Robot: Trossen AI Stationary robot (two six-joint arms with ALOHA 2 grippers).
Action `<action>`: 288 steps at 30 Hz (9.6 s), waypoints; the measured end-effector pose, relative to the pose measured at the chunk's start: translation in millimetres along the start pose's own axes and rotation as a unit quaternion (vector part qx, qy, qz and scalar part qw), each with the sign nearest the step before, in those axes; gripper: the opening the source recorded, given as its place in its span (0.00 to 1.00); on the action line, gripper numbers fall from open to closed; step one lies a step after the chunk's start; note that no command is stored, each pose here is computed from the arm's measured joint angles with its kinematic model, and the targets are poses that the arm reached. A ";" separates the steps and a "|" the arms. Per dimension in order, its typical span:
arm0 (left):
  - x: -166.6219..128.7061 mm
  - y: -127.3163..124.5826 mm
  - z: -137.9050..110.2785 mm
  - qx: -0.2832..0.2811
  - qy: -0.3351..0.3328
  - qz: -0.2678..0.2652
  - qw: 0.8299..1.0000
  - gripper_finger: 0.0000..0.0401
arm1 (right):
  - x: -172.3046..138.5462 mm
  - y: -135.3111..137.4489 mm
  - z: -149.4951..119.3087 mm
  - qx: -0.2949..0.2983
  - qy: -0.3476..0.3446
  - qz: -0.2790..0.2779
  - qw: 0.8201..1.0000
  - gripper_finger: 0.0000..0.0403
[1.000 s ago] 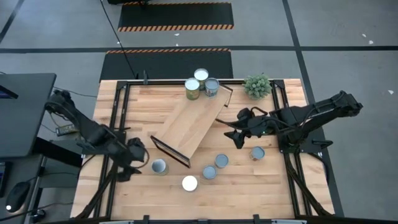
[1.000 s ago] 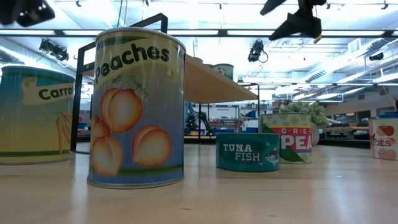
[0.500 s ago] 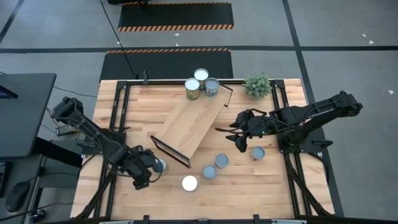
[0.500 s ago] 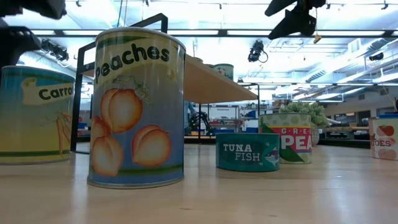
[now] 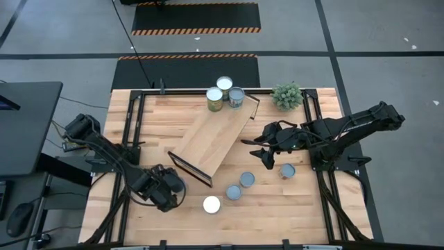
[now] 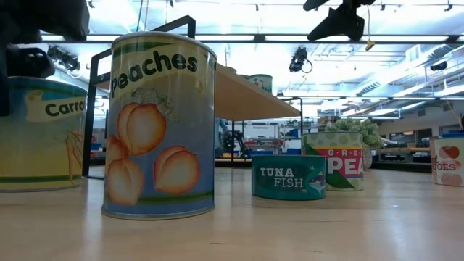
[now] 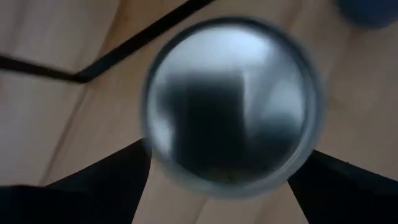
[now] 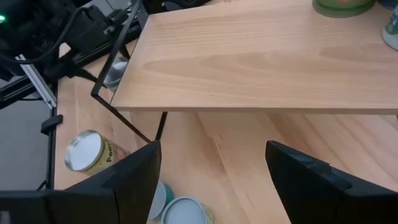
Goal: Pick and place cans onto a shelf
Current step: Put the canned carrots on the shelf, then put the canned peaches on the shelf
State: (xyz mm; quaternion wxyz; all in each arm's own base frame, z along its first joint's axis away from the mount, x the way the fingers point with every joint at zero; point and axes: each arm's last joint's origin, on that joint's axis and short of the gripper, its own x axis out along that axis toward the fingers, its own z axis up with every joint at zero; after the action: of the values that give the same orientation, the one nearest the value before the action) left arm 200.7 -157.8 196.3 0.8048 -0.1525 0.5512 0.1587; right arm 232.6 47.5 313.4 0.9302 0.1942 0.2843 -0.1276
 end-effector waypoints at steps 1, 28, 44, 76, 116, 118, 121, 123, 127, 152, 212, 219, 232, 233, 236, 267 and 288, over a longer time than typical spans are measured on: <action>1.9 -0.4 -0.2 -0.002 -0.005 -0.006 1.000 0.89 | 0.0 0.0 0.0 0.001 0.000 0.000 1.000 0.73; 6.3 -4.0 4.9 -0.079 -0.131 -0.006 0.988 0.89 | -0.1 1.5 1.6 0.006 -0.006 0.011 1.000 0.72; -5.0 -7.0 6.2 -0.026 -0.090 -0.025 0.995 0.79 | -0.1 1.8 1.7 0.007 -0.004 0.016 1.000 0.72; -185.9 63.2 133.0 0.043 -0.176 -0.224 0.958 0.79 | -0.4 3.5 7.0 0.000 -0.040 0.010 0.999 0.72; -118.1 204.0 233.3 0.127 -0.217 -0.084 0.964 0.80 | 10.3 -39.0 29.9 0.043 -0.052 -0.049 0.997 0.72; -117.4 203.8 232.2 0.149 -0.212 -0.076 0.963 0.80 | 10.2 -38.8 30.1 0.041 -0.053 -0.048 0.997 0.72; -110.3 205.1 233.7 0.179 -0.197 -0.062 0.962 0.80 | 10.2 -38.5 30.4 0.039 -0.055 -0.047 0.997 0.72; -102.9 207.6 234.6 0.188 -0.177 -0.046 0.965 0.80 | 10.2 -38.4 30.4 0.037 -0.054 -0.045 0.997 0.72; -95.0 209.1 238.0 0.209 -0.165 -0.025 0.964 0.80 | 10.3 -38.2 30.4 0.036 -0.052 -0.042 0.997 0.72; -77.3 212.5 246.3 0.215 -0.148 -0.007 0.965 0.88 | 9.8 -35.6 35.1 0.040 -0.075 -0.026 0.996 0.72; -171.5 88.4 198.2 0.207 -0.155 -0.018 0.966 0.66 | 20.1 -4.7 -9.6 -0.152 0.091 0.029 0.984 0.75; -171.4 69.3 192.6 0.218 -0.181 -0.025 0.959 0.60 | 20.2 -4.8 -10.9 -0.140 0.099 0.029 0.985 0.80; -139.1 52.5 143.2 0.181 -0.201 -0.050 0.962 0.49 | 9.0 -0.4 -33.1 -0.135 0.189 0.028 0.972 0.88; -138.2 53.0 138.8 0.176 -0.204 -0.056 0.961 0.49 | 8.4 0.0 -34.3 -0.135 0.192 0.027 0.972 0.88; -131.9 54.8 124.6 0.154 -0.201 -0.068 0.965 0.47 | 6.6 0.1 -37.8 -0.133 0.207 0.022 0.969 0.88; -97.8 58.7 16.9 -0.013 -0.210 -0.069 0.975 0.47 | 9.4 -39.9 -104.0 -0.070 0.403 -0.099 0.907 0.98; -67.1 3.3 9.3 -0.002 -0.132 -0.159 0.979 0.60 | 30.6 -2.1 -74.2 -0.141 0.224 0.053 0.963 0.99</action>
State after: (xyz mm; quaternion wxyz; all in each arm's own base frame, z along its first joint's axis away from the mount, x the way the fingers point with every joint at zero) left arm 184.1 -156.8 262.1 0.8849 -0.2178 0.4089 0.0490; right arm 221.0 73.9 238.5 0.8660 0.0993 0.4900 0.0098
